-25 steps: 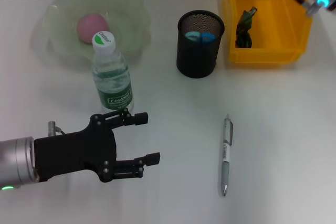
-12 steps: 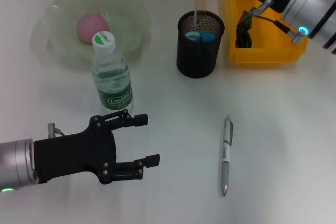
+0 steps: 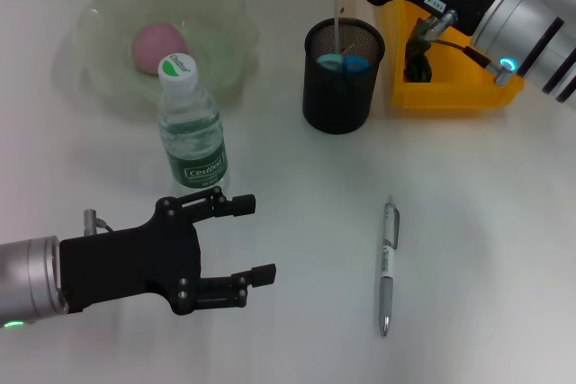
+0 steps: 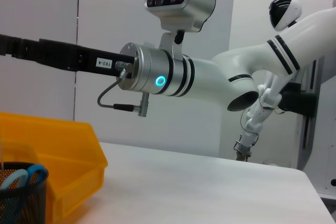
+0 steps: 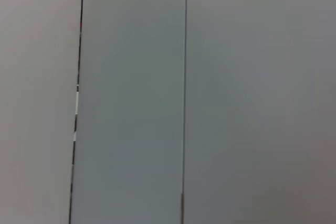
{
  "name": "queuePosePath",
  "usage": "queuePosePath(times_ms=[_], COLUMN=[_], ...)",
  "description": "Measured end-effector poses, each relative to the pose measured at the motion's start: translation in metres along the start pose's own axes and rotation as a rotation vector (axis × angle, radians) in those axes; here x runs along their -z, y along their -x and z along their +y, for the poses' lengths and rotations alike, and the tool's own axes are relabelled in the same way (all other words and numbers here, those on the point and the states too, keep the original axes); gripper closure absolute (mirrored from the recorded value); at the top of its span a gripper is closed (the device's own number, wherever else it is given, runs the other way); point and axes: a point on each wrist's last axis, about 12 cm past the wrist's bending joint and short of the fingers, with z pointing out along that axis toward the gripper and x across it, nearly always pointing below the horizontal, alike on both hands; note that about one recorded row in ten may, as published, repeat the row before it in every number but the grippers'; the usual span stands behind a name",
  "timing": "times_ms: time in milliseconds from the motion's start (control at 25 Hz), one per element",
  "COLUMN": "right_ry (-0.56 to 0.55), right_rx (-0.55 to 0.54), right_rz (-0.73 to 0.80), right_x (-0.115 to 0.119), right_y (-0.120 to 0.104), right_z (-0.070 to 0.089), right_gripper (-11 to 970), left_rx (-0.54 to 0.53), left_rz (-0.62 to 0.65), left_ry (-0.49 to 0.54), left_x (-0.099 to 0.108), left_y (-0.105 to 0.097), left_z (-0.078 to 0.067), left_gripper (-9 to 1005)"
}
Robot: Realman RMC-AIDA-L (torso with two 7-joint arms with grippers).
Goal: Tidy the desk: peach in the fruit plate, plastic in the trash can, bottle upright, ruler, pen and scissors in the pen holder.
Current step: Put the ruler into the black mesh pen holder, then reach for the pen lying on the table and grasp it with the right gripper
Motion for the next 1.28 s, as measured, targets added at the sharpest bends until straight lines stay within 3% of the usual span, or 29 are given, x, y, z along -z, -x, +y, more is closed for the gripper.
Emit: queuePosePath(times_ms=[680, 840, 960, 1000, 1040, 1160, 1200, 1280], right_ry=[-0.028, -0.019, 0.024, 0.081, 0.081, 0.151, 0.164, 0.168], right_rx=[0.038, -0.004, -0.05, -0.076, -0.076, -0.11, -0.115, -0.12], right_rz=[0.005, -0.032, -0.071, -0.057, -0.057, 0.106, 0.265, 0.354], right_x=[0.015, 0.026, 0.041, 0.049, 0.049, 0.052, 0.05, 0.049], right_y=[-0.008, 0.0, 0.017, 0.039, 0.039, 0.072, 0.093, 0.098], right_z=[0.0, -0.003, -0.004, -0.002, -0.002, 0.004, 0.01, 0.013], right_gripper=[466, 386, 368, 369, 369, 371, 370, 370], left_rx=[-0.001, 0.0, 0.002, 0.002, 0.002, 0.005, 0.006, 0.005], left_rz=[0.001, 0.0, -0.001, -0.001, -0.001, -0.001, 0.0, 0.0], left_ry=[0.001, 0.0, 0.001, 0.0, 0.0, 0.0, 0.0, -0.001], left_x=[0.0, 0.001, 0.002, 0.002, 0.002, 0.002, 0.002, 0.002], left_y=[0.0, 0.0, 0.0, 0.0, 0.0, 0.0, 0.0, 0.0], left_z=[0.0, -0.001, -0.001, -0.001, -0.001, -0.001, -0.001, -0.001], left_gripper=[181, 181, 181, 181, 181, 181, 181, 181])
